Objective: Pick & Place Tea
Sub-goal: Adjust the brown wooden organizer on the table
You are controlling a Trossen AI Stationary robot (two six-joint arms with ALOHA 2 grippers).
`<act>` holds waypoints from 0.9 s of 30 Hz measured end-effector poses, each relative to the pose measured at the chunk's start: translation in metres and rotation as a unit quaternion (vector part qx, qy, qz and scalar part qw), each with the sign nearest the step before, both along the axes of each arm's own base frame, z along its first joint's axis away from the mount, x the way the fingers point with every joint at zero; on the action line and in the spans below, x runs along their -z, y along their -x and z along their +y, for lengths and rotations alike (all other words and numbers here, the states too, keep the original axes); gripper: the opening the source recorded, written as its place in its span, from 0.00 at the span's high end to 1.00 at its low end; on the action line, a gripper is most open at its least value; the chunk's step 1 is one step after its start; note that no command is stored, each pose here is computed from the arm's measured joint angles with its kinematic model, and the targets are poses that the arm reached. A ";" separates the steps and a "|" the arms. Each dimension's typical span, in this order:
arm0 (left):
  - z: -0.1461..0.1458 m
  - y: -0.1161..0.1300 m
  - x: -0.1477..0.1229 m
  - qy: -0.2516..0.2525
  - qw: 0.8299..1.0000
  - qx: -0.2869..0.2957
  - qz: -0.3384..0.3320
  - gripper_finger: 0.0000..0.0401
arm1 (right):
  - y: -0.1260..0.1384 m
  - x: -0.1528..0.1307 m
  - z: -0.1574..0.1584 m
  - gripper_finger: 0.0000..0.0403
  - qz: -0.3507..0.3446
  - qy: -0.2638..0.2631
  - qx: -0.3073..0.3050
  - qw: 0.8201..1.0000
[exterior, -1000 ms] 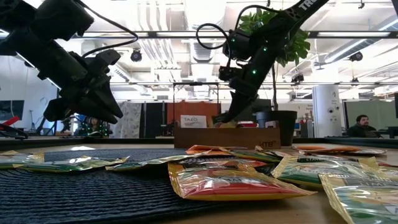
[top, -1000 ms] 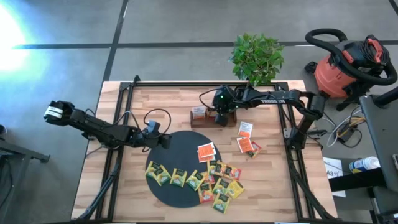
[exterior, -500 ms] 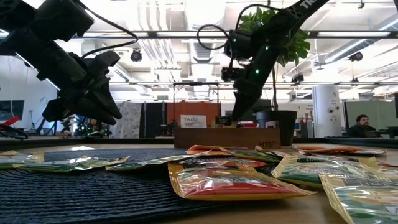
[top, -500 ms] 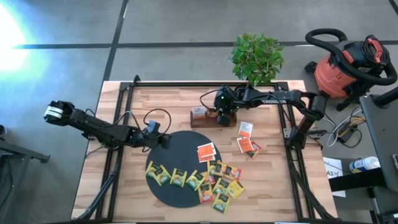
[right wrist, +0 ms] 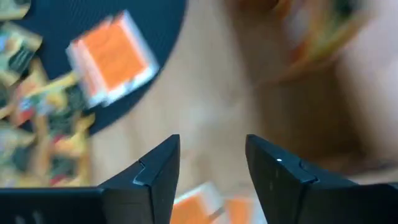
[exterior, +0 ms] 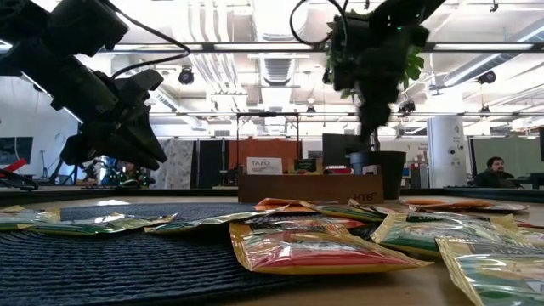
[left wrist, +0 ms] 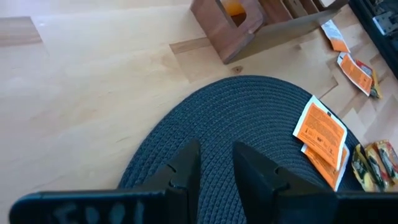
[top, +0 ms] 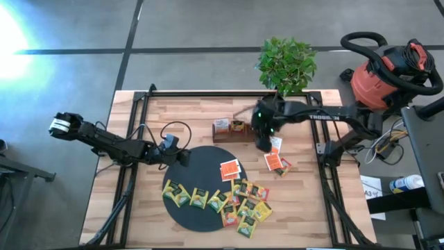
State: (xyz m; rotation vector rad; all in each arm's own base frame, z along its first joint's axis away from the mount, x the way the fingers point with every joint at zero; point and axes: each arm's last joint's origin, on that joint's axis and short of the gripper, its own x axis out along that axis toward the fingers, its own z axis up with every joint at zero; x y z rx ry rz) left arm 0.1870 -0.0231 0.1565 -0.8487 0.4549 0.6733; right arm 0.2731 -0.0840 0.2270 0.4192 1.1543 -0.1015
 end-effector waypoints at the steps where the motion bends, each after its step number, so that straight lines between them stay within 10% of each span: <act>1: 0.000 0.000 0.000 -0.001 1.000 -0.001 0.000 0.78 | 0.004 0.005 0.006 0.57 0.028 -0.017 0.011 0.999; 5: 0.000 0.000 0.000 -0.003 1.000 -0.003 0.000 0.78 | 0.019 0.017 0.027 0.58 0.084 -0.021 0.041 0.995; 13: 0.000 0.000 0.000 -0.007 1.000 0.000 0.001 0.78 | 0.062 0.005 0.049 0.62 0.053 0.157 0.209 0.964; 19: 0.001 0.000 0.000 -0.026 1.000 0.000 0.005 0.78 | 0.080 0.027 0.028 0.66 -0.024 0.107 0.384 0.917; 27: 0.001 0.000 0.000 -0.023 1.000 -0.003 0.004 0.78 | 0.069 0.059 0.009 0.72 -0.071 0.058 0.433 0.897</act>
